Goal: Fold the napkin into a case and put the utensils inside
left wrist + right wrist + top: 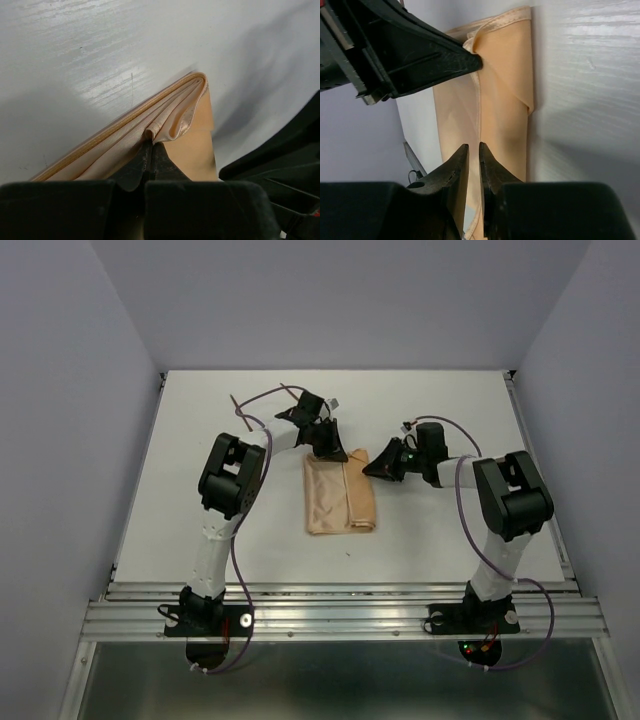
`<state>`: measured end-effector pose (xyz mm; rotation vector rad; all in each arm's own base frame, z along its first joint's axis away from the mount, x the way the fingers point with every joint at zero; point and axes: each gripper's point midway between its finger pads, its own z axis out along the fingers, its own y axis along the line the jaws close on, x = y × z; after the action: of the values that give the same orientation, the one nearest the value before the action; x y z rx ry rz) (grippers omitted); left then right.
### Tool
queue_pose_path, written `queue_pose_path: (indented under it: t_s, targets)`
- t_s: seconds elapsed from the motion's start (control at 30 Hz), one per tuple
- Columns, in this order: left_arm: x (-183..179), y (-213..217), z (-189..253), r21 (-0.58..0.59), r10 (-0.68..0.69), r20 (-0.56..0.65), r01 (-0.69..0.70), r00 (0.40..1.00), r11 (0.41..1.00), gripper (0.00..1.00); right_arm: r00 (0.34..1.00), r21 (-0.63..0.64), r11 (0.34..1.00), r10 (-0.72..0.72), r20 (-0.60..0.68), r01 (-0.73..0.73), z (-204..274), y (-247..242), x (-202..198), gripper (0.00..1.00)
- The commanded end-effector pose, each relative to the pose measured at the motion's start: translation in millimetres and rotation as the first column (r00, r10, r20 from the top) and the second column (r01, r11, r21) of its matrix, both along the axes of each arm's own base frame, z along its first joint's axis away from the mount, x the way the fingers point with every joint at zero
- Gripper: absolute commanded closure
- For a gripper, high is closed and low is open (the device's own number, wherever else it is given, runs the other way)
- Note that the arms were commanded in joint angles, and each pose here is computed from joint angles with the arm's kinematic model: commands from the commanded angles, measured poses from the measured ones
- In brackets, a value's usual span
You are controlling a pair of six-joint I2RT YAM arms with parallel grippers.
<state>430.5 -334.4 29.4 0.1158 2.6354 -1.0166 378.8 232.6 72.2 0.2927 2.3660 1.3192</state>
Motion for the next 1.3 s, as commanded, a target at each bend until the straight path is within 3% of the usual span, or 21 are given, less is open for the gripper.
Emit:
queue_pose_path:
  t_s: [0.0,0.2,0.8,1.27]
  targets:
    - [0.3,13.4,-21.4,0.073,-0.004,-0.017,0.005,1.0,0.997,1.0,0.996,0.105,0.992,0.071,0.047,-0.076,1.4,14.3,7.5,0.81]
    - [-0.2,17.6,-26.6,0.081,0.006,-0.03,-0.004,1.0,0.997,1.0,0.996,0.144,0.987,0.075,-0.049,-0.067,-37.0,15.1,-6.8,0.83]
    - [2.4,22.6,-31.6,0.088,0.049,-0.036,-0.046,0.998,0.995,1.0,0.978,0.053,0.98,0.197,-0.07,-0.194,-48.9,28.4,-76.0,0.83]
    - [-0.9,24.4,-35.6,0.091,0.057,-0.044,-0.053,0.997,0.994,1.0,0.975,0.081,0.978,0.198,-0.099,-0.191,-56.2,40.3,-113.9,0.84]
